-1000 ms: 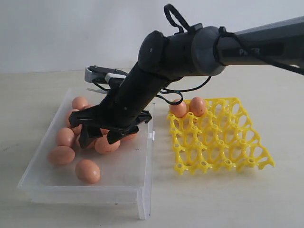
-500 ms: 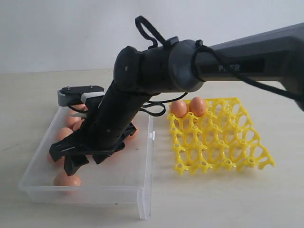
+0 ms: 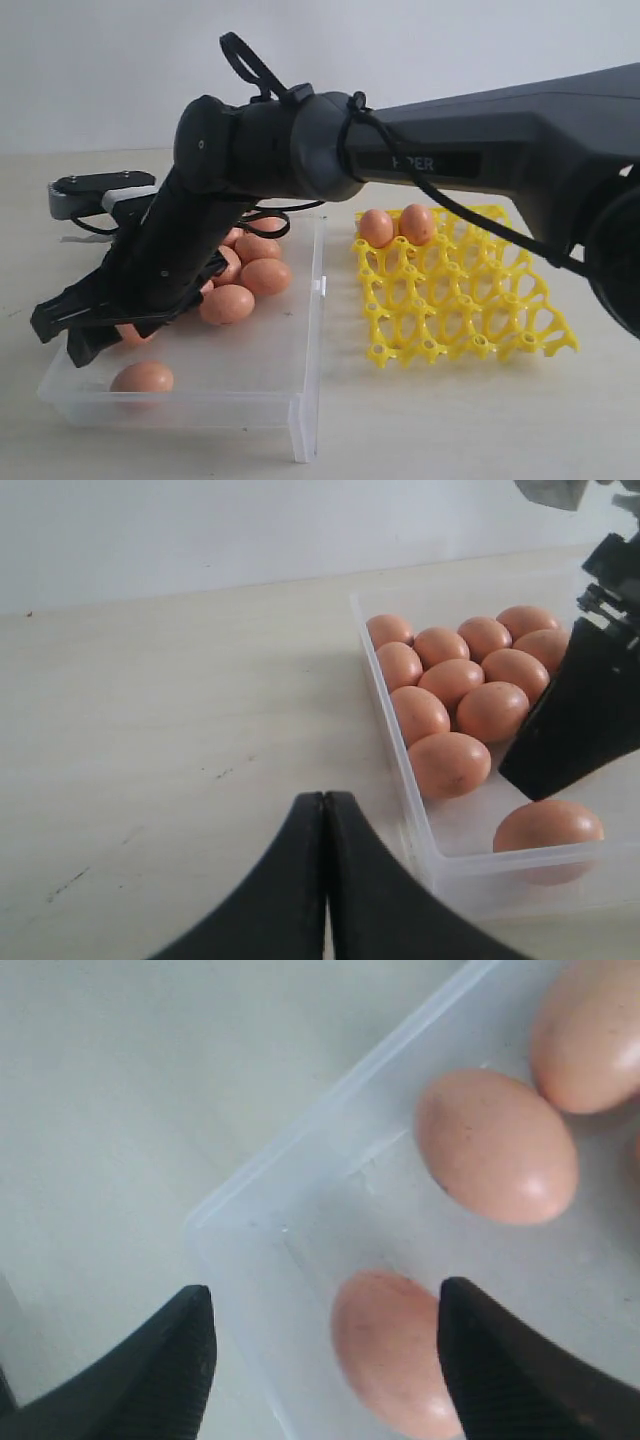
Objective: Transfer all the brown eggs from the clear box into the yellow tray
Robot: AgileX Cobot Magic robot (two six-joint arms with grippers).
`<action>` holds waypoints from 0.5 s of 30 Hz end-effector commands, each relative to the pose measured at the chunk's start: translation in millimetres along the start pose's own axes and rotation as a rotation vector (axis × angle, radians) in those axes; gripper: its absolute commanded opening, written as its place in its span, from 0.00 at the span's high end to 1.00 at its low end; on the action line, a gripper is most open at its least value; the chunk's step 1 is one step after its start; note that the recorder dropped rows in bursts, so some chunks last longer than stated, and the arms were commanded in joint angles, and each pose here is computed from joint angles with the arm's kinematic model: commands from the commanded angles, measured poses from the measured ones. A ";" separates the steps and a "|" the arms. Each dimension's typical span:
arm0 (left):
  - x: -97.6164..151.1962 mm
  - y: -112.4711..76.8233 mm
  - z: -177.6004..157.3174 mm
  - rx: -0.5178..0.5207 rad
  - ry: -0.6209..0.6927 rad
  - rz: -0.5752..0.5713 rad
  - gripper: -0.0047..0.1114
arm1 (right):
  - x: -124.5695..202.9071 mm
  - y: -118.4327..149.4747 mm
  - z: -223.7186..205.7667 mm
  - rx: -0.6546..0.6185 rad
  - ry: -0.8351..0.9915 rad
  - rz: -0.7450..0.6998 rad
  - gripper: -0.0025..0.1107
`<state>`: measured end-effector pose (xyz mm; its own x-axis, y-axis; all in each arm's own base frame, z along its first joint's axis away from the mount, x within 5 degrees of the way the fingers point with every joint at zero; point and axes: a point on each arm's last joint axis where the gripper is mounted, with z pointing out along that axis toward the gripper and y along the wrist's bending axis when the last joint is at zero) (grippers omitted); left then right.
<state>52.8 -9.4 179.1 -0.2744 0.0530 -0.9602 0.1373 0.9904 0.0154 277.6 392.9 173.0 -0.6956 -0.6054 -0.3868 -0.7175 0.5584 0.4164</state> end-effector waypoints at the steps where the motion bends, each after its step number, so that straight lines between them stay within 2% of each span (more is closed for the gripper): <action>1: -2.4 -0.1 -0.9 0.003 -0.019 0.000 0.96 | 6.1 3.6 15.6 -0.007 0.073 -0.058 0.43; 7: -2.4 -0.1 -0.9 0.003 -0.019 0.000 0.96 | 19.0 -2.1 38.9 0.018 0.162 -0.140 0.43; 15: -2.4 -0.1 -0.9 0.003 -0.019 0.000 0.96 | 22.9 -14.5 44.3 0.109 0.203 -0.240 0.43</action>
<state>52.8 -9.4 179.1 -0.2744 0.0530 -0.9602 0.1373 0.9904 0.0154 267.6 404.3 141.8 -0.5755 -0.7414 -0.3452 -0.8132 0.4741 0.3375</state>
